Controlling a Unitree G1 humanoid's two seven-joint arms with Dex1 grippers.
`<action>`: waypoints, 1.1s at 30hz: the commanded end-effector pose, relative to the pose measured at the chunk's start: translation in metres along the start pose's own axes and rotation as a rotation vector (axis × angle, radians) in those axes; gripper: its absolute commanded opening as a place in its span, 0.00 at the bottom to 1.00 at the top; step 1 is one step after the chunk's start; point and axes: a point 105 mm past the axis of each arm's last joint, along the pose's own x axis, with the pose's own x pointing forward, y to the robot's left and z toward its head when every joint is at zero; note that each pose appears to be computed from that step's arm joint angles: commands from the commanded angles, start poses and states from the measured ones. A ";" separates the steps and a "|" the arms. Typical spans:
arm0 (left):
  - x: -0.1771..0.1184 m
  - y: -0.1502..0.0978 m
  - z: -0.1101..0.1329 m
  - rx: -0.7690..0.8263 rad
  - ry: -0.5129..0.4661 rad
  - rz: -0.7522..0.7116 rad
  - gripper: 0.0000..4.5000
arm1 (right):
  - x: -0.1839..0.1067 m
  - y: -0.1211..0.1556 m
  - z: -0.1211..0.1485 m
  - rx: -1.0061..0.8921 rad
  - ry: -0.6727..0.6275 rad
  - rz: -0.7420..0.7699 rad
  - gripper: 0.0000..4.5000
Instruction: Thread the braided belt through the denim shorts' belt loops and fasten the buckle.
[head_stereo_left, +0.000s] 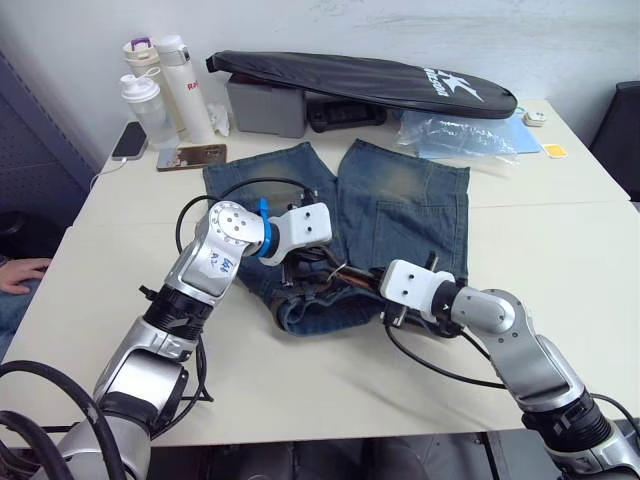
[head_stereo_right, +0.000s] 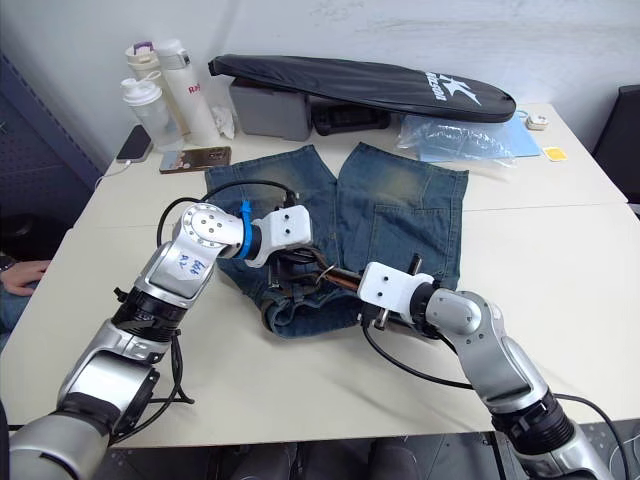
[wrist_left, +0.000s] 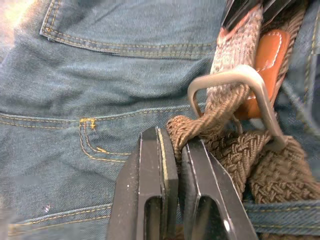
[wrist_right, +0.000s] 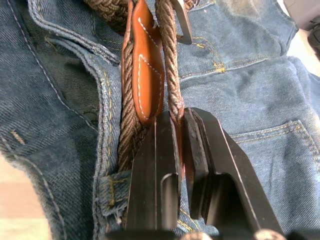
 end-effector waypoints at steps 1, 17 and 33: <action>-0.027 0.005 0.016 -0.072 -0.092 -0.029 0.43 | -0.005 -0.013 0.005 -0.036 -0.013 -0.032 0.00; -0.088 0.014 -0.018 -0.491 -0.208 -0.012 0.86 | -0.028 -0.028 0.000 -0.067 0.004 -0.028 0.00; -0.022 -0.046 -0.033 -0.472 -0.058 -0.229 0.01 | -0.024 -0.024 0.009 -0.062 -0.010 -0.035 0.00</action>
